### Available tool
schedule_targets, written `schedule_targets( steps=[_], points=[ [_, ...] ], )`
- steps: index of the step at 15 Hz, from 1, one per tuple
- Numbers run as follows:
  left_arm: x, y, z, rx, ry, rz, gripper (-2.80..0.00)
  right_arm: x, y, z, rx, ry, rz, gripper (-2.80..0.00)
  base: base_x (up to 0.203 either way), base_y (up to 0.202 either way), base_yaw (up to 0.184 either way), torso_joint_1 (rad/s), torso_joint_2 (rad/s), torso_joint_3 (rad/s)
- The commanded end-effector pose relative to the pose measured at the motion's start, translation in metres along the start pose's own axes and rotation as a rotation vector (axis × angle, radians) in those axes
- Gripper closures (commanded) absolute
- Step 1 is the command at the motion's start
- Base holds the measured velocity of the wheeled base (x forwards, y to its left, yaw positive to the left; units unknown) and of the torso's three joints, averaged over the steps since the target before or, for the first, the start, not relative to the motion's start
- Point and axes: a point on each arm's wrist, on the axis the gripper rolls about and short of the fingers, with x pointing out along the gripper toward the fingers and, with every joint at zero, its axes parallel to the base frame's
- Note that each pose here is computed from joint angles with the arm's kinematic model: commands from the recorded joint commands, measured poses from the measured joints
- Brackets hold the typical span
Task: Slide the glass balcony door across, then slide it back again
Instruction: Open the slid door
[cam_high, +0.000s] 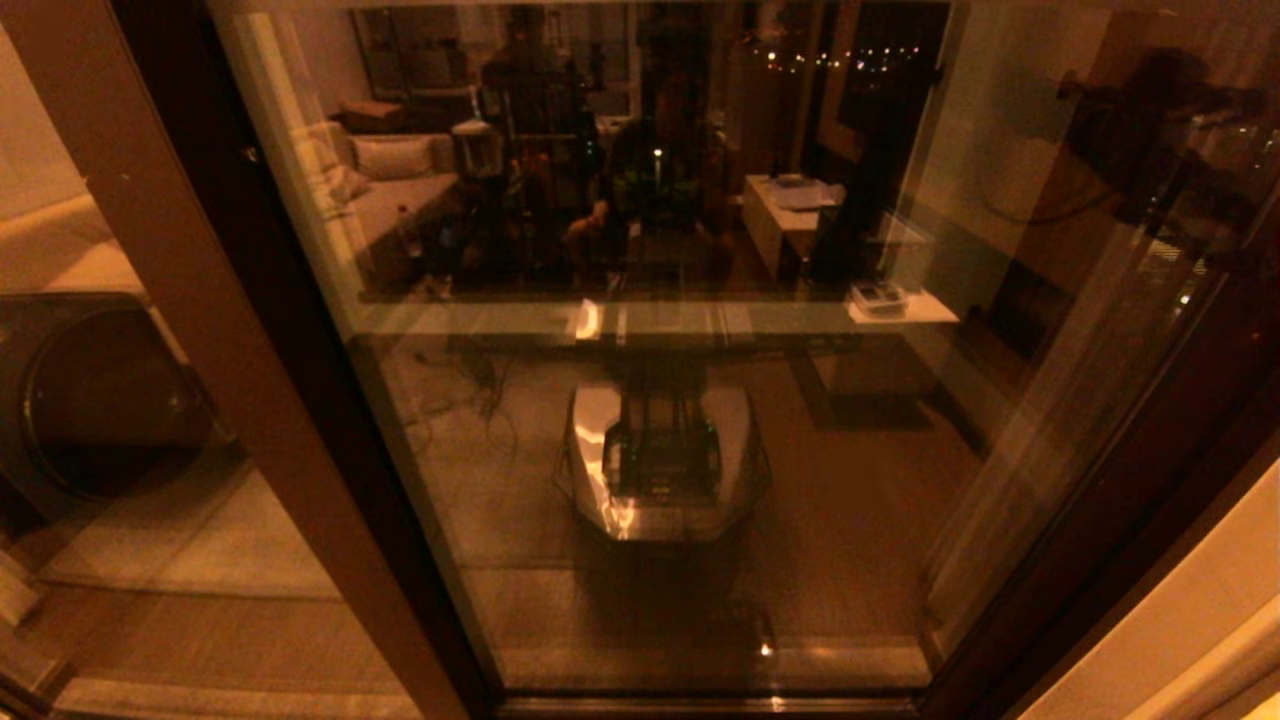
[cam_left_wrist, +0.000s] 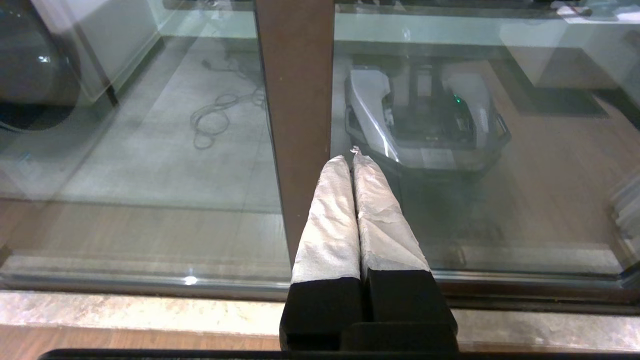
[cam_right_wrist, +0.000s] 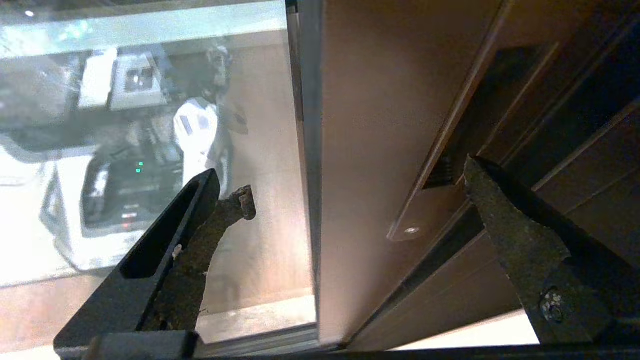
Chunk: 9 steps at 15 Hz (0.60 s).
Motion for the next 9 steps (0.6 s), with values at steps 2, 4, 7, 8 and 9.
schedule_targets(
  steps=[2,4,7,8,9],
  points=[
    [0.0,0.0,-0.0001,0.0,0.0,0.0,0.0,0.001,0.0038,-0.0004,0.006,0.002,0.024,-2.8,0.0,0.0,0.0,0.0,0.0,0.0],
    [0.0,0.0,-0.0001,0.0,0.0,0.0,0.0,0.0012,0.0049,-0.0002,0.022,-0.001,0.051,-2.8,0.0,0.0,0.0,0.0,0.0,0.0],
    [0.0,0.0,-0.0001,0.0,0.0,0.0,0.0,-0.0011,0.0058,0.0014,0.037,-0.01,0.086,-2.8,0.0,0.0,0.0,0.0,0.0,0.0],
    [0.0,0.0,-0.0001,0.0,0.0,0.0,0.0,-0.0007,0.0058,0.0014,0.043,-0.01,0.092,-2.8,0.0,0.0,0.0,0.0,0.0,0.0],
    [0.0,0.0,-0.0001,0.0,0.0,0.0,0.0,-0.0002,0.0057,0.001,0.044,-0.009,0.092,-2.8,0.0,0.0,0.0,0.0,0.0,0.0]
  ],
)
